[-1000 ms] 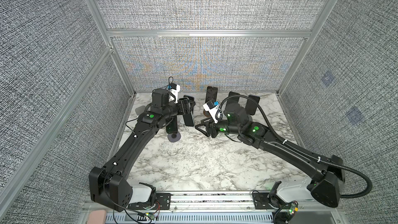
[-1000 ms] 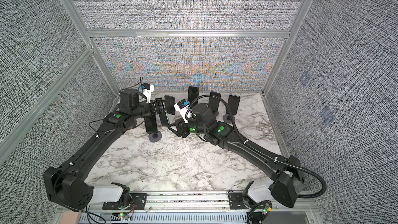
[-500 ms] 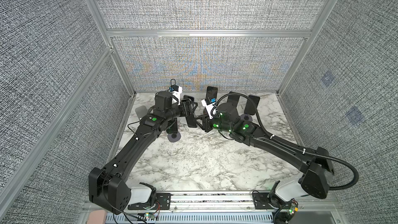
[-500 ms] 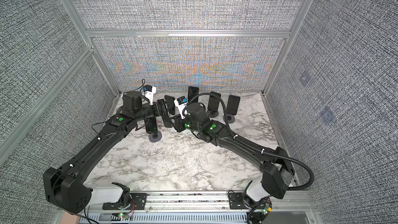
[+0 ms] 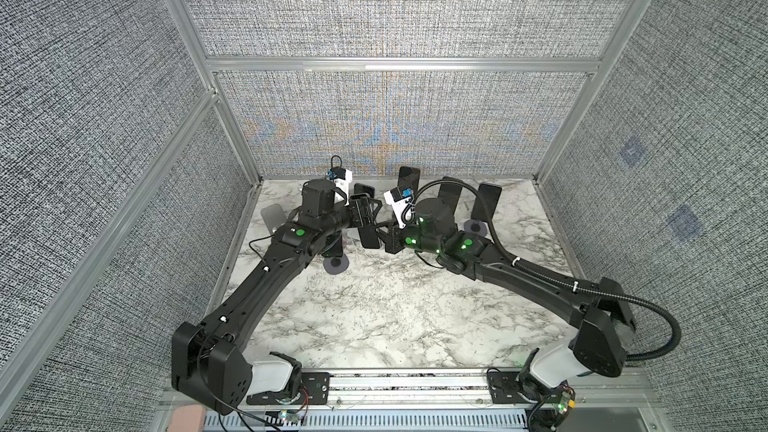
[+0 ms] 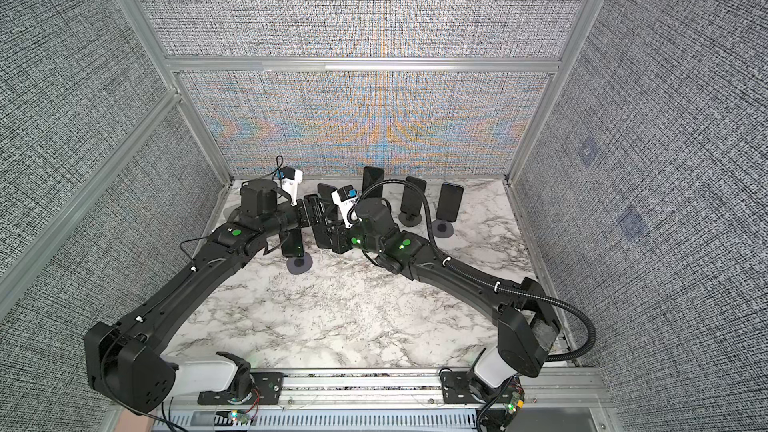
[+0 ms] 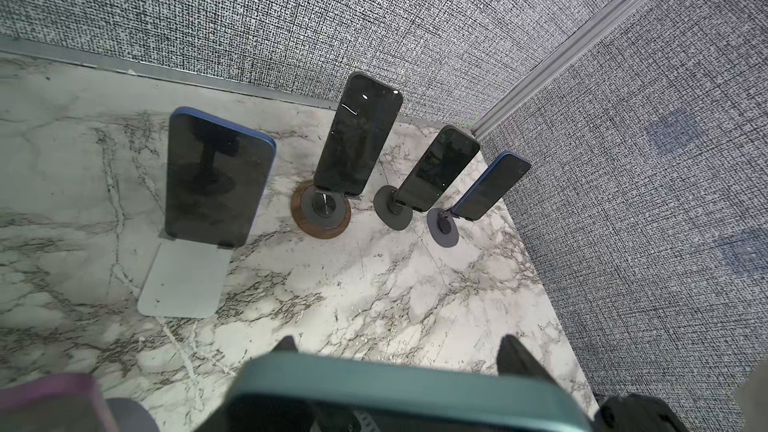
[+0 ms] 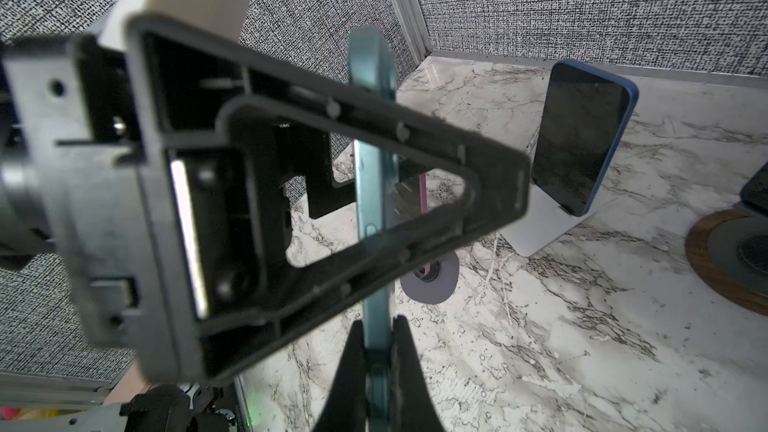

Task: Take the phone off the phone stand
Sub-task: 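Lift the teal phone off its stand with the right gripper toward the robot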

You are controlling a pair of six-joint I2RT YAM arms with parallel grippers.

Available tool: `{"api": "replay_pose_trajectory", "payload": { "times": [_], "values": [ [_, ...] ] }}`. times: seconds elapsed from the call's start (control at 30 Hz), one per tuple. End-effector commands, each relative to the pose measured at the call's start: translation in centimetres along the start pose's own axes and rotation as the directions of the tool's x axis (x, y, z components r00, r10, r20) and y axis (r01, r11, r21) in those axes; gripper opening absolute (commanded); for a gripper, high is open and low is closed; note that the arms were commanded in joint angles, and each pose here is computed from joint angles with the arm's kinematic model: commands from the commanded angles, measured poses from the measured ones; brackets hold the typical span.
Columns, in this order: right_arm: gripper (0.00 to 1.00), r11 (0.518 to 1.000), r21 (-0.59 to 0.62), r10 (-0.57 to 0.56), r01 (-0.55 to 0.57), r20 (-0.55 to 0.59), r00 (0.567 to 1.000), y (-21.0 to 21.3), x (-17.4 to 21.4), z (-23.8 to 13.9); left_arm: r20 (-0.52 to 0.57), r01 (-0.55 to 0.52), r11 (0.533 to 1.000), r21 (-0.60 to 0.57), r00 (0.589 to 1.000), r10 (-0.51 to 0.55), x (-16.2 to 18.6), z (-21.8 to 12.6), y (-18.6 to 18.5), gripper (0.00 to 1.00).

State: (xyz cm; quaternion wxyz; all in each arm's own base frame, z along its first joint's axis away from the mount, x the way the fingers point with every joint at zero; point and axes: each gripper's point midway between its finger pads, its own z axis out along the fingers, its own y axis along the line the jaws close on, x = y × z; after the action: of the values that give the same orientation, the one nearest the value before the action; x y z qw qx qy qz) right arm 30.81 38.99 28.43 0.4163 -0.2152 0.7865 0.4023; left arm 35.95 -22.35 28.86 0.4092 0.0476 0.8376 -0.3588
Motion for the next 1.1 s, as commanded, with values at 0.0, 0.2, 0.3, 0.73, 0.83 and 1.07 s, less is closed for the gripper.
{"api": "replay_pose_trajectory", "payload": {
  "times": [0.0, 0.2, 0.3, 0.73, 0.83, 1.07],
  "values": [
    [0.01, 0.999, 0.008, 0.032, -0.032, 0.041, 0.999, -0.2, -0.8, -0.1, 0.058, -0.041, 0.999, 0.035, 0.998, 0.039, -1.3, -0.7, -1.1, 0.64],
    [0.00, 0.999, 0.014, 0.048, -0.048, 0.038, 0.998, -0.7, -0.7, -0.4, 0.081, -0.070, 0.997, 0.029, 0.994, 0.067, -1.5, -1.3, -1.1, 0.91],
    [0.00, 0.997, 0.012, 0.070, -0.071, 0.046, 0.996, -1.1, -0.8, -0.8, 0.093, -0.079, 0.996, 0.029, 0.993, 0.076, -1.5, -1.6, -1.2, 0.99],
    [0.00, 0.974, 0.072, 0.222, -0.213, -0.150, 0.964, -6.7, 6.0, -4.7, 0.114, -0.203, 0.952, -0.229, 0.966, 0.234, -1.2, -6.3, 2.2, 0.99],
    [0.00, 0.967, 0.053, 0.256, -0.251, -0.208, 0.944, -6.4, 7.8, -4.5, 0.087, -0.186, 0.944, -0.274, 0.972, 0.217, 0.0, -6.5, 3.7, 0.99],
    [0.00, 0.902, 0.023, 0.421, -0.432, -0.273, 0.865, -6.5, 12.7, -1.3, 0.047, -0.145, 0.941, -0.305, 0.985, 0.167, 2.6, -6.3, 5.6, 0.99]
  ]
}}
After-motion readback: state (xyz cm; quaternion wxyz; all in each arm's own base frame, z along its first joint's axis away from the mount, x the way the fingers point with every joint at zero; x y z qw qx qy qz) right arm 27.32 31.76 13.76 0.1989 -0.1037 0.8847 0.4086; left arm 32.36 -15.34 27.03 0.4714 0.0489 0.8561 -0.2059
